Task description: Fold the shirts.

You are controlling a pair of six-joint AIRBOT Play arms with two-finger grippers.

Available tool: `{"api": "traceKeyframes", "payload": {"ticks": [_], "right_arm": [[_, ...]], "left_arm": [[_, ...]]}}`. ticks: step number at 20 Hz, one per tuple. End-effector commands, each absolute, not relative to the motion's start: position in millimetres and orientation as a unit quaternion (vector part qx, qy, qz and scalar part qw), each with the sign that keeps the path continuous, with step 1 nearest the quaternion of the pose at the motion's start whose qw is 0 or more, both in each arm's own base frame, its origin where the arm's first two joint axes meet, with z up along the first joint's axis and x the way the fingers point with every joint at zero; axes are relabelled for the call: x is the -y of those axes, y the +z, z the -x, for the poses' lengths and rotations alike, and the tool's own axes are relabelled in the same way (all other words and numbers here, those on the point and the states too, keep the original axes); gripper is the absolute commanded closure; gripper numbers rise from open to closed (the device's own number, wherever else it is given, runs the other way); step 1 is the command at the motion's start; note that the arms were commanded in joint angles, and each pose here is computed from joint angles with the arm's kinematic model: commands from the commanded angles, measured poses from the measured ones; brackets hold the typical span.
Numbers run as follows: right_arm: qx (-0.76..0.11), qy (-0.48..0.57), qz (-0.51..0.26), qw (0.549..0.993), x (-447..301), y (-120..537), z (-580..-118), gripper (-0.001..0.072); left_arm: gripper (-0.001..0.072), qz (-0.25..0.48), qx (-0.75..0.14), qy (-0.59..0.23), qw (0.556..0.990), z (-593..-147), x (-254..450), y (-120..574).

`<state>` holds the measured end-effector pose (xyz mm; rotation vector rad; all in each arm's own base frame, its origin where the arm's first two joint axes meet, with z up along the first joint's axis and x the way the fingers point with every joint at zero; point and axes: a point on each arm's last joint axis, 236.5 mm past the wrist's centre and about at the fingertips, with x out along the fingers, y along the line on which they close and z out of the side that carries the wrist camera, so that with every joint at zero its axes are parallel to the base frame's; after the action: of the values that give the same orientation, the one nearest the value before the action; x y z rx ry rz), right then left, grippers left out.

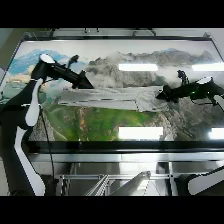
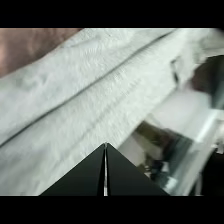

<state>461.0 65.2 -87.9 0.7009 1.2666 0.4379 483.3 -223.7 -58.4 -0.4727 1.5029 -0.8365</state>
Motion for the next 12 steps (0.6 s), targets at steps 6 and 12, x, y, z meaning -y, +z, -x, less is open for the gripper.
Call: {"api": "traceKeyframes", "payload": {"ticks": [6, 12], "right_arm": [[-0.528, 0.257, -0.299, 0.752, -81, 6, -451, 0.0695], [-0.418, 0.406, -0.351, 0.734, -168, 123, -443, 0.0695]], "left_arm": [[0.0704, 0.108, -0.673, -0.324, 0.656, -463, 312, -126], [0.0687, 0.163, -0.687, -0.344, 0.619, -451, 329, -134]]}}
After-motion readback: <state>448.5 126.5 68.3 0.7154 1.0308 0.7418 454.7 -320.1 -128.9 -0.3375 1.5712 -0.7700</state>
